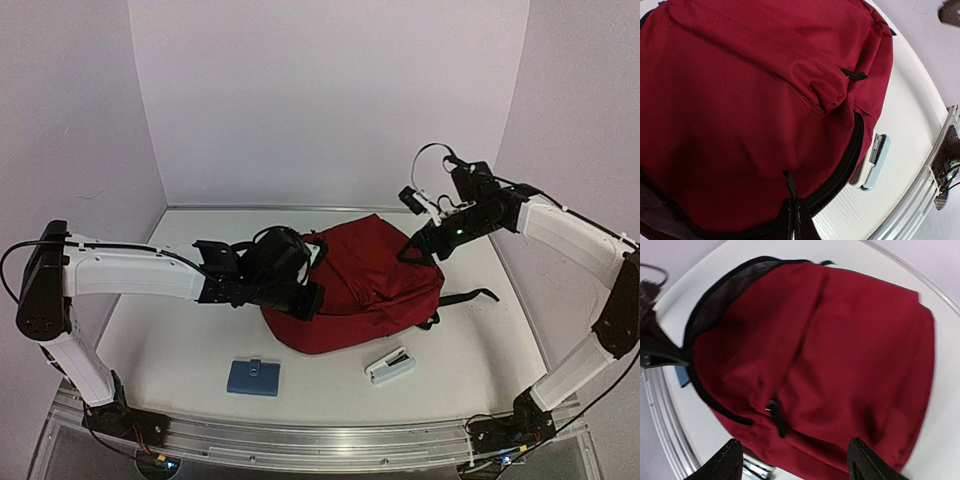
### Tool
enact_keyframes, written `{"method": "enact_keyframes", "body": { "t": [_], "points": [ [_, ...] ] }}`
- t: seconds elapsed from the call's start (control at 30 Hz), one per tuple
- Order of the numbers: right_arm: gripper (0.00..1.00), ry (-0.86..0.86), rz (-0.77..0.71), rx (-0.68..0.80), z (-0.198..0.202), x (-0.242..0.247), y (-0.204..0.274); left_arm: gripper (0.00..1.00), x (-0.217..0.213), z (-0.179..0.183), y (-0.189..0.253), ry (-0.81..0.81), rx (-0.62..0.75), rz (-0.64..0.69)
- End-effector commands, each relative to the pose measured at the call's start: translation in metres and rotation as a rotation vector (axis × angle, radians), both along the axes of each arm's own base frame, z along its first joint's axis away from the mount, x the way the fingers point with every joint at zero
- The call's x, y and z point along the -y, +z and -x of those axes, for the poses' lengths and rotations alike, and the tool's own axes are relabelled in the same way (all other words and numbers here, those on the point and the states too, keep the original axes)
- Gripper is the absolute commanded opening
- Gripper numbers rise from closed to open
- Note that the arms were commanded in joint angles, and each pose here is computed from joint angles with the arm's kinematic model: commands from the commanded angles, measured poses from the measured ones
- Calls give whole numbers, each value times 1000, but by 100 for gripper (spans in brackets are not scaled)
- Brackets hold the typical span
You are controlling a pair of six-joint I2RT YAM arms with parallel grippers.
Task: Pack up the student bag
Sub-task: Zip the student bag at the center of the board.
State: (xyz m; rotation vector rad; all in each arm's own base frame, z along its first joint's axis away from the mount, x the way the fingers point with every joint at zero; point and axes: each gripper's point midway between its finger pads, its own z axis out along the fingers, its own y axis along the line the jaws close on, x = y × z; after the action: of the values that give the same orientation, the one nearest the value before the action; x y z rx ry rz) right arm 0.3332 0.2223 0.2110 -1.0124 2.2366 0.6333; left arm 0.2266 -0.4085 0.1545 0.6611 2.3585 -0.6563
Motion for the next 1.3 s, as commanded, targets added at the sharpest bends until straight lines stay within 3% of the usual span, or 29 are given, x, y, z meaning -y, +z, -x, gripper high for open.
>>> {"method": "enact_keyframes", "body": {
  "t": [0.0,0.33,0.53,0.63,0.73,0.8,1.1,1.27],
  "points": [
    [71,202,-61,12,36,-59,-4,0,8,-5,20,63,-21,146],
    [71,399,52,-37,83,-124,-72,0,-13,-12,7,185,-70,178],
    [58,442,86,-59,95,-127,-93,0,-26,-19,2,230,-102,200],
    [42,446,113,-74,102,-124,-109,0,-30,-21,2,238,-109,214],
    [12,430,157,-70,101,-117,-123,0,-35,-23,1,247,-111,206],
    [0,407,194,-37,96,-110,-123,0,-42,-25,0,268,-109,188],
    [0,328,375,138,85,-41,-116,0,-126,-44,-5,513,-64,115],
    [0,266,461,175,67,9,-120,0,-148,-45,5,542,-20,116]
  ]
}}
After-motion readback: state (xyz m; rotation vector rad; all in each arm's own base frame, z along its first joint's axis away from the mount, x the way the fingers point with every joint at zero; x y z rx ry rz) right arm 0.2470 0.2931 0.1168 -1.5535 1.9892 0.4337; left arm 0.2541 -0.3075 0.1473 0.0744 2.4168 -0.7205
